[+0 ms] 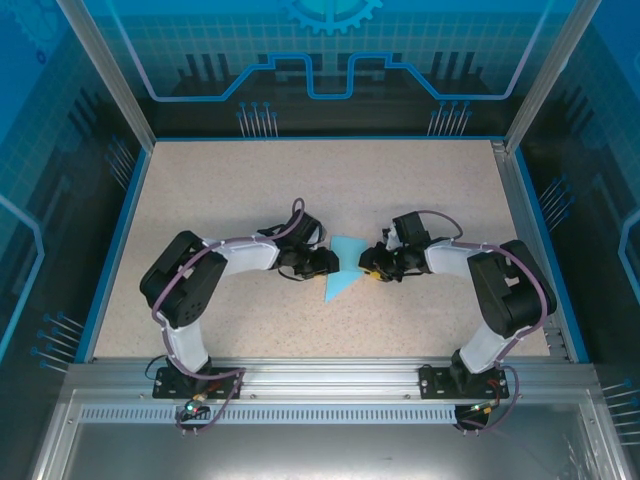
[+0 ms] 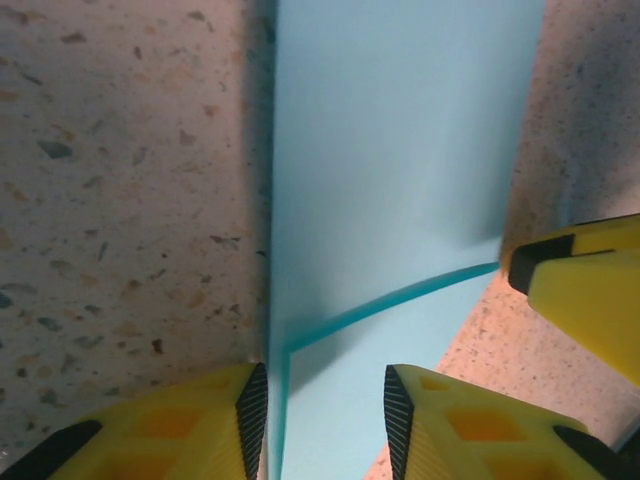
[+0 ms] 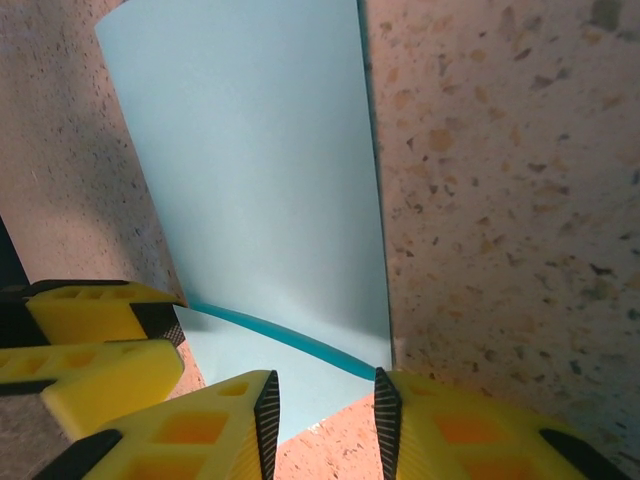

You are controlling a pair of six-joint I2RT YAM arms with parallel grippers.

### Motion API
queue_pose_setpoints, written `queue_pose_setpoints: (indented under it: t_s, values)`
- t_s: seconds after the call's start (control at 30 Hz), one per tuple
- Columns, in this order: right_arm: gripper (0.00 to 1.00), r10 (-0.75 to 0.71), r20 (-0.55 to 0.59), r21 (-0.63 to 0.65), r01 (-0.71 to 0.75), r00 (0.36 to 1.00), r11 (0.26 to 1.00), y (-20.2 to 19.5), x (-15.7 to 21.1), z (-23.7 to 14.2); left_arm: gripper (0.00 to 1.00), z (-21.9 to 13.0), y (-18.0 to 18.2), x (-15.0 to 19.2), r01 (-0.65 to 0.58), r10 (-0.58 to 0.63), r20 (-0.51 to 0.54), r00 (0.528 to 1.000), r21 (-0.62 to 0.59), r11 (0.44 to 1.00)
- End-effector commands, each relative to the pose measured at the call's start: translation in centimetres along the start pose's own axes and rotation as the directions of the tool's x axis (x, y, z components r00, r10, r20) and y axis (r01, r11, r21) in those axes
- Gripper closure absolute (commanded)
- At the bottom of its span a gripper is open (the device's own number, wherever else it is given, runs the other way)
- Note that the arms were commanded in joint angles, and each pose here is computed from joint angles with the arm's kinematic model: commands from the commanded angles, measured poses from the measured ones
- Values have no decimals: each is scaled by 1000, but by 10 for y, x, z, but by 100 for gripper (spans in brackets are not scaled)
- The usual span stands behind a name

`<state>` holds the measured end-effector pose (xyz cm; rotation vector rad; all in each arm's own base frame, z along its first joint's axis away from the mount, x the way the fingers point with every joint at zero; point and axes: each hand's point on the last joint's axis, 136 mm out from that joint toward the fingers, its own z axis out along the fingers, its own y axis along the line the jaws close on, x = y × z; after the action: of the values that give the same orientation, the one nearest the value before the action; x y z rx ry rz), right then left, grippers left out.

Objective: Fold a paper plane with a square sheet of paper (pick it up from the middle)
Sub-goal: Fourth fold the wing at the center of the table.

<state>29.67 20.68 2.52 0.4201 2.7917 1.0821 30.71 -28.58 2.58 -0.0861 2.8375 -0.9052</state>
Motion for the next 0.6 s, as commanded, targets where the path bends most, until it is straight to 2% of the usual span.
queue_pose_setpoints:
  t_s: [0.0, 0.1, 0.33, 0.57]
  values:
    - [66, 4, -16, 38, -3, 1000, 999, -2, 4, 1, 62, 3, 11, -2, -13, 12, -16, 1000, -55, 998]
    - [65, 35, 4, 115, -36, 999, 993, -15, 2, -2, 67, 6, 15, -1, -9, 7, -23, 1000, -69, 998]
    - [64, 65, -15, 35, -64, 998, 997, -4, 1, 7, 78, 9, 20, 1, -6, 3, -32, 999, -86, 996]
    - [65, 79, -12, -5, -79, 997, 997, 7, -4, 7, 84, 11, 26, 3, -6, 1, -44, 999, -106, 994]
